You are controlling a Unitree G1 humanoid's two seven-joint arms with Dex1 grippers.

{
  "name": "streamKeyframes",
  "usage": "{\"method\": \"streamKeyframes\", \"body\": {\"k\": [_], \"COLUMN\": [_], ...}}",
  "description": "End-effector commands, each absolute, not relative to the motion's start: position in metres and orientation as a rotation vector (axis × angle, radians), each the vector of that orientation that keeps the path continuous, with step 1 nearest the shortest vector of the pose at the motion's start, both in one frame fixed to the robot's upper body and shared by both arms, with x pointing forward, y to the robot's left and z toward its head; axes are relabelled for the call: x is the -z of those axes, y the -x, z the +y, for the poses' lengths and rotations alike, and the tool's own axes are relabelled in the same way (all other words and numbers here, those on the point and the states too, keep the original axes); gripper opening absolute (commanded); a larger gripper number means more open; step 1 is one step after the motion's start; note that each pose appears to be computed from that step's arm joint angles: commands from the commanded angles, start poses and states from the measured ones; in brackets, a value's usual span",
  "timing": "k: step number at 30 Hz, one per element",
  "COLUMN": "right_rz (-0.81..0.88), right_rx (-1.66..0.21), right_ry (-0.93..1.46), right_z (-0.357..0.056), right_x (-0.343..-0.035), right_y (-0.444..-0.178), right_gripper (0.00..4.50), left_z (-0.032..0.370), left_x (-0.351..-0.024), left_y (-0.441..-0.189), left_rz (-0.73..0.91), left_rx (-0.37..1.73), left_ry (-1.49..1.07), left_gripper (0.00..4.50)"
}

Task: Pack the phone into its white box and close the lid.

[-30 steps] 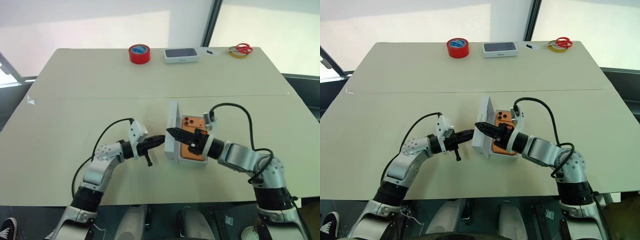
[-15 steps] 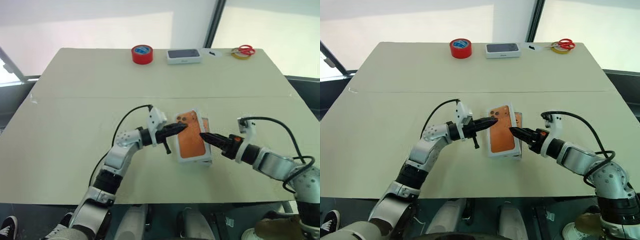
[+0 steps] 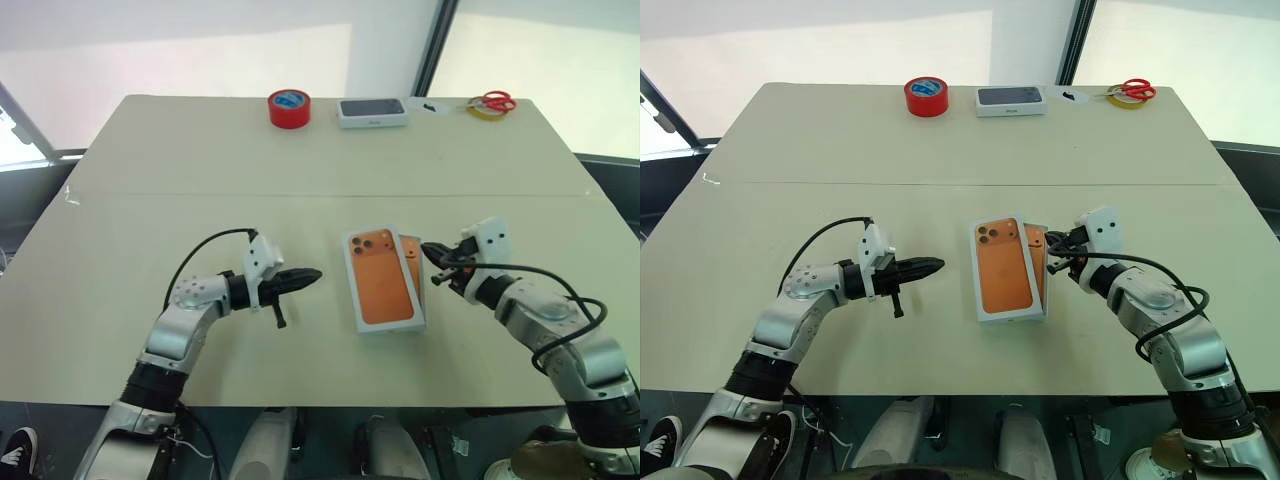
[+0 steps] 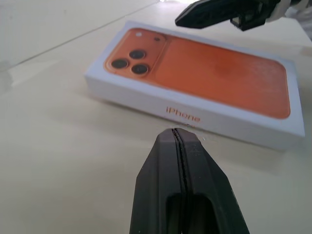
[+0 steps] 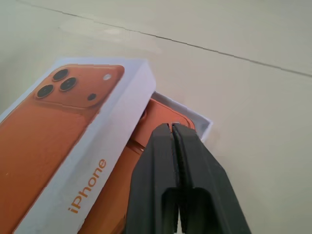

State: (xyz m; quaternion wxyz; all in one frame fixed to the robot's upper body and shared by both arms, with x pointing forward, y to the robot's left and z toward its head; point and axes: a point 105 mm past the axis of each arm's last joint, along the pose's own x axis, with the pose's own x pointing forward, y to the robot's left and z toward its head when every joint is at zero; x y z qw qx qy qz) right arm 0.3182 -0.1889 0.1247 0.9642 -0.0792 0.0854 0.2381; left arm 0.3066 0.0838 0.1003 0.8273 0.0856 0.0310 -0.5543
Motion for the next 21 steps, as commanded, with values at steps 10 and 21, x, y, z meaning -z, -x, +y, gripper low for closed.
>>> {"method": "streamKeyframes", "body": {"k": [10,21], "right_rz": [0.131,0.15], "right_rx": [-0.499,-0.458], "right_ry": [0.248,0.276], "right_z": [-0.19,-0.195], "right_x": [-0.127,-0.118], "right_y": [-0.318,-0.32], "right_gripper": [0.02,0.02], "left_z": [0.014,0.001], "left_x": [-0.1,-0.11], "left_y": [-0.317,-0.33], "left_rz": [0.001,-0.031], "left_rx": [1.243,1.204], "left_ry": [-0.272,-0.223], "left_gripper": [0.0,0.0]}}
